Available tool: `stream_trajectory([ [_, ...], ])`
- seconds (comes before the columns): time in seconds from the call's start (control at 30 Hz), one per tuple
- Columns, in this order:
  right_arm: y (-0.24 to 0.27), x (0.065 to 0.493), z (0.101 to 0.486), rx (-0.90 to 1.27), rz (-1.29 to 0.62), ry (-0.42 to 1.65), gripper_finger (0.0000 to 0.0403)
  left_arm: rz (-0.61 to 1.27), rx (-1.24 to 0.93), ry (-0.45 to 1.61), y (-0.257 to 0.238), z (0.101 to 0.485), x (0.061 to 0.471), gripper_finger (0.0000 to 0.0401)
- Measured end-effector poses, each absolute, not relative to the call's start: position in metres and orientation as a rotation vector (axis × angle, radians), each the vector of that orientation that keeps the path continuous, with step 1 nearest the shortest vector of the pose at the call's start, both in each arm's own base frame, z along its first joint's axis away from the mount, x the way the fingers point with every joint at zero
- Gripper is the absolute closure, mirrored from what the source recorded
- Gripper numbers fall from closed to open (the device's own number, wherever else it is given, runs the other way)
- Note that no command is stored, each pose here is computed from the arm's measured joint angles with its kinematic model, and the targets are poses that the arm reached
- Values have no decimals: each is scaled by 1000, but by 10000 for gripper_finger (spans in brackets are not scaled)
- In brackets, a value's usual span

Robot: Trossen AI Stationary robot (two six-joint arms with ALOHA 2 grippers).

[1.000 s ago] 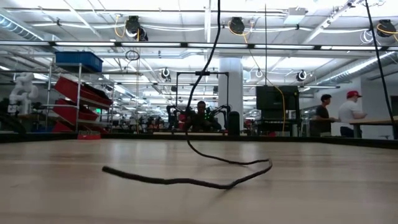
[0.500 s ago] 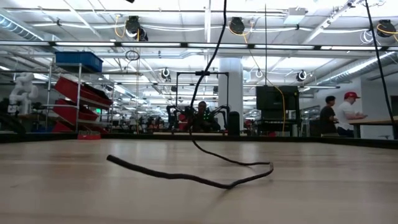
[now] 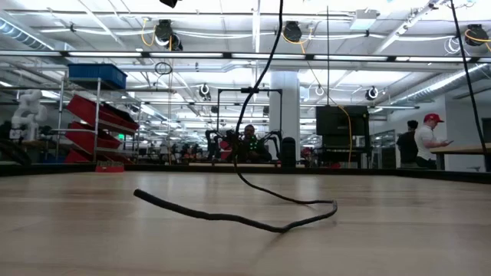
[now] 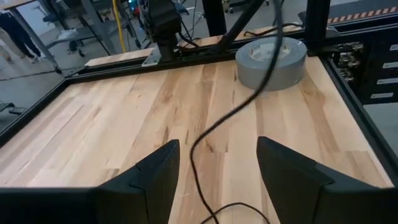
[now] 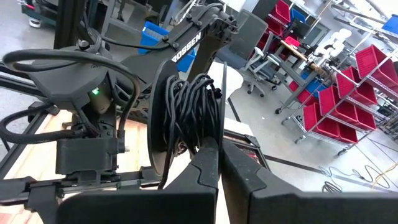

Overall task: Coil cords
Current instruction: Coil the black wire on the spool

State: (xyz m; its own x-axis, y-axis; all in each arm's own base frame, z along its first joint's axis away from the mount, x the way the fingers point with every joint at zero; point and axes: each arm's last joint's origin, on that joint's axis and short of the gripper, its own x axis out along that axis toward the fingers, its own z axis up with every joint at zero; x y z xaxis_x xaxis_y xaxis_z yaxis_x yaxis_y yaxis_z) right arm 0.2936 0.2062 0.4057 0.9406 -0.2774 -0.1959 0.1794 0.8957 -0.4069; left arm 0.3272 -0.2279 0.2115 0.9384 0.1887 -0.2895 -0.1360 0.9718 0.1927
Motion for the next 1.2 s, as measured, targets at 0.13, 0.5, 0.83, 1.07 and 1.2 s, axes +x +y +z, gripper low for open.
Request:
stream_trajectory([
  [0.13,206,294,406,-396,-239,254,403,177,201,314,-223,212,331,180],
  [0.5,206,294,406,-395,-239,253,403,133,228,289,-223,215,334,229],
  [0.83,206,294,406,-395,-239,253,403,134,225,285,-222,216,334,293],
  [1.07,206,294,406,-395,-240,253,403,135,224,285,-222,216,335,332],
  [1.2,206,294,406,-394,-239,254,403,160,227,281,-221,216,334,371],
])
